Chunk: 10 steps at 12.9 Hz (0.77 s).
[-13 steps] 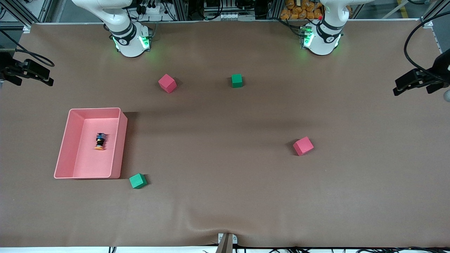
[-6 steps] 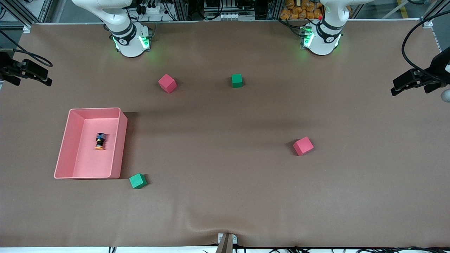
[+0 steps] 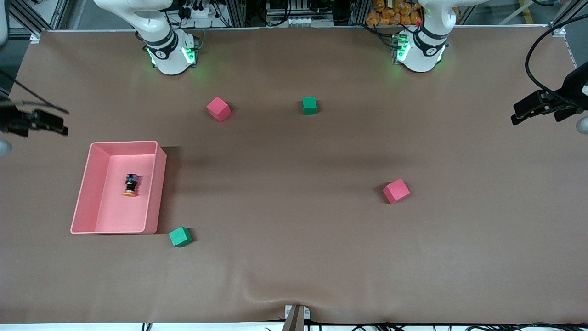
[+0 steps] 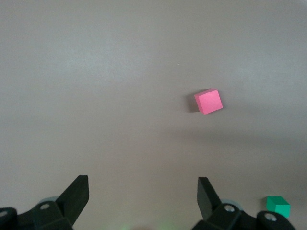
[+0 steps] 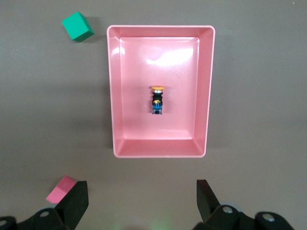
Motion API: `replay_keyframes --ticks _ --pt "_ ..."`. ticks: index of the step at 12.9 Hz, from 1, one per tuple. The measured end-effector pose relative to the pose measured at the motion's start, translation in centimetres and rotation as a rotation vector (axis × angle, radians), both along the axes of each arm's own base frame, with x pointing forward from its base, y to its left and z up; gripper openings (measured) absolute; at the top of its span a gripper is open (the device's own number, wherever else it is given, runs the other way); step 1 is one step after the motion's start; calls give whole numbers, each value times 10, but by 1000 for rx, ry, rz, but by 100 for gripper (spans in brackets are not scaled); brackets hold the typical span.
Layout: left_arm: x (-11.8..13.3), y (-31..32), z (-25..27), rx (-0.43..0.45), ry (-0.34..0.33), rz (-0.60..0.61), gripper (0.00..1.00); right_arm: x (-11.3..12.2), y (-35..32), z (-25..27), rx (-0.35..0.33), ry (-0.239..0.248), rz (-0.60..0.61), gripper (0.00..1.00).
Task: Place and upright button with both arms
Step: 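Reach the right gripper toward the yellow button inside the pink tray, then lower the right gripper into the tray and grasp the button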
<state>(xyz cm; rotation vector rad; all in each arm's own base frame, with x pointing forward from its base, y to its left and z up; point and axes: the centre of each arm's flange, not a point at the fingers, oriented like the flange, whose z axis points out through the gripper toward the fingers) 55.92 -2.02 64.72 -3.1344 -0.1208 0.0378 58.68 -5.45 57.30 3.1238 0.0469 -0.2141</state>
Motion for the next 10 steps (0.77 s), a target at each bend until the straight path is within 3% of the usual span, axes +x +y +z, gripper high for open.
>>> replay_keyframes --ticks 3,5,10 --pt "0 0 -2 0 4 0 100 31 -3 -66 -13 -11 -1 100" --pt "0 0 -4 0 8 0 100 40 -5 -128 4 -1 -12 100" --pt "0 1 -8 1 17 1 100 24 -15 -231 21 -29 8 100"
